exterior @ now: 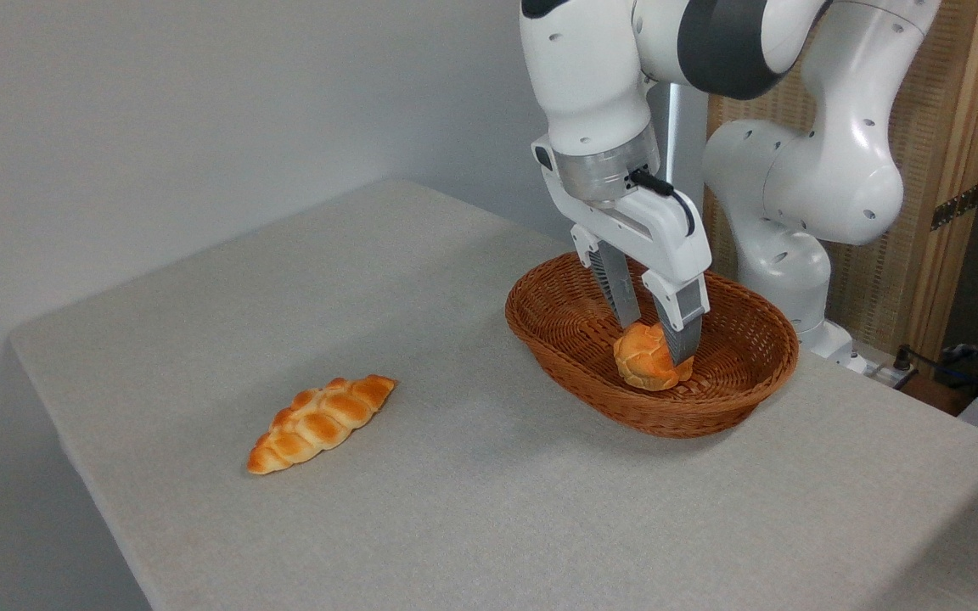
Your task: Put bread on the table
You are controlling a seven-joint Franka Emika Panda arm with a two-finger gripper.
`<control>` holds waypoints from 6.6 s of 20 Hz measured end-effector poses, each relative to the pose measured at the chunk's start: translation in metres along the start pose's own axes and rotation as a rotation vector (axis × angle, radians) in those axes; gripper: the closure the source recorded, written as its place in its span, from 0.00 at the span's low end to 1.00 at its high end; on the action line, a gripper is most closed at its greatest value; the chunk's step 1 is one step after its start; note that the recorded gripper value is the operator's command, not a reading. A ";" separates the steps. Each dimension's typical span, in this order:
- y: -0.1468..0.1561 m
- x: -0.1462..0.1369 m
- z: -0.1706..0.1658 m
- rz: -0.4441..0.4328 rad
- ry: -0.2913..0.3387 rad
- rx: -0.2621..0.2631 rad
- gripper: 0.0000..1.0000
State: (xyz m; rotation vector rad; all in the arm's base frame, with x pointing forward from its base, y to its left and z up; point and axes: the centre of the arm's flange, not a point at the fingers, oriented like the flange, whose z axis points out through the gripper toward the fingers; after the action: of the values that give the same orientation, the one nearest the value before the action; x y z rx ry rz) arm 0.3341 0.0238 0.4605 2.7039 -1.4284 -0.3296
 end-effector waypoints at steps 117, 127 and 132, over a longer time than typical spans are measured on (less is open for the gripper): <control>-0.153 0.128 -0.113 -0.150 0.225 0.068 0.00; -0.141 0.123 -0.172 -0.281 0.221 0.139 0.00; -0.131 0.134 -0.177 -0.292 0.196 0.158 0.00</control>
State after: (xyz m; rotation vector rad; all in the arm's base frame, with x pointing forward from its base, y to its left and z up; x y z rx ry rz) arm 0.5521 -0.0196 0.5911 2.9750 -1.0518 0.0390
